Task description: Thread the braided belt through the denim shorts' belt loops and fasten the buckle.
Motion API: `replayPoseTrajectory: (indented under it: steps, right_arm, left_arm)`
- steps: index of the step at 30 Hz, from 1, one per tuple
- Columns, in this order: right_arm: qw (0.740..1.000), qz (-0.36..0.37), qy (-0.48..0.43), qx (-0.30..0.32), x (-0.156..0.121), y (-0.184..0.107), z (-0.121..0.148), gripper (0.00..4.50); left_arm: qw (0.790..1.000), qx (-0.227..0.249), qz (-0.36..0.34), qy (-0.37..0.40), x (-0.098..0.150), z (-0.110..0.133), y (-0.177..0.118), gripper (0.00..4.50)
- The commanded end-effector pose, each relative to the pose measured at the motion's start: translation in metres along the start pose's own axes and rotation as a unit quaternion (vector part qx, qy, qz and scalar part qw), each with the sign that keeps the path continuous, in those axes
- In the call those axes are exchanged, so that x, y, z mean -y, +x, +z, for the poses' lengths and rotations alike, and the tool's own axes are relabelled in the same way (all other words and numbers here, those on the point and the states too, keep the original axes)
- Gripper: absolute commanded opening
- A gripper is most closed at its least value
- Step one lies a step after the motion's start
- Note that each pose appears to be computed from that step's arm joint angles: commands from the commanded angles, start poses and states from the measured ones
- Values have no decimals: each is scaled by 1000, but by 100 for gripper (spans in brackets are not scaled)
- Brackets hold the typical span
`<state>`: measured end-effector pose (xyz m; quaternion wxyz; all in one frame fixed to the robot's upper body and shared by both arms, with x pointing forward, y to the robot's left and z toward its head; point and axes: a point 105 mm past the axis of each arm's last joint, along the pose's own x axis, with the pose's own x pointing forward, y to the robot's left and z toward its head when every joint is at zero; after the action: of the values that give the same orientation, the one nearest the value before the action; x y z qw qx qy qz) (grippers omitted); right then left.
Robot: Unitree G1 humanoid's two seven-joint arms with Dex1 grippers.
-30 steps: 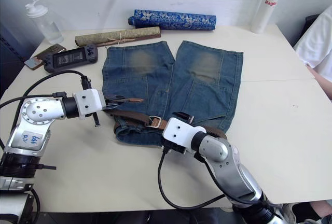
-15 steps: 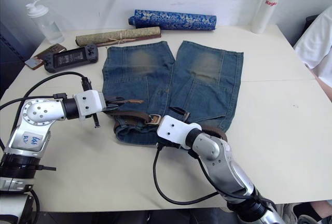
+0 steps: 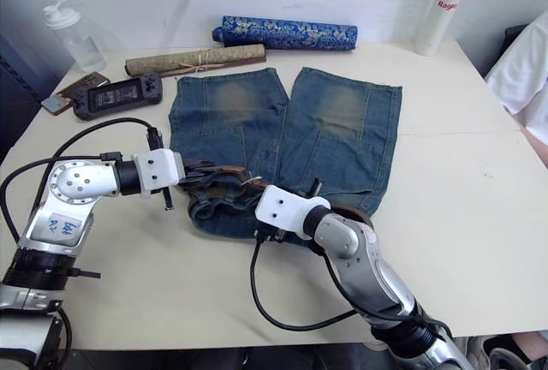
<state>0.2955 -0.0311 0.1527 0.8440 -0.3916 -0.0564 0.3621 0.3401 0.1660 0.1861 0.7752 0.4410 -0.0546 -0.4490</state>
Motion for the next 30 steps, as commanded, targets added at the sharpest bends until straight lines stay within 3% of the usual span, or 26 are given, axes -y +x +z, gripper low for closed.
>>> replayPoseTrajectory:
  steps: [1,8,23,30]
  right_arm:
    - [999,5,-37,30,5,1,17,2]
    - [990,46,-121,52,4,9,24,2]
    - [987,58,-133,62,0,15,26,2]
    - [986,61,-140,68,-1,15,29,2]
  left_arm:
    - [1000,3,-1,24,-7,6,-1,0]
    - [999,-16,-40,24,-2,-1,-1,0]
    - [995,-58,-70,28,-6,-12,-13,0]
    - [994,-46,-85,45,-5,-4,-9,0]
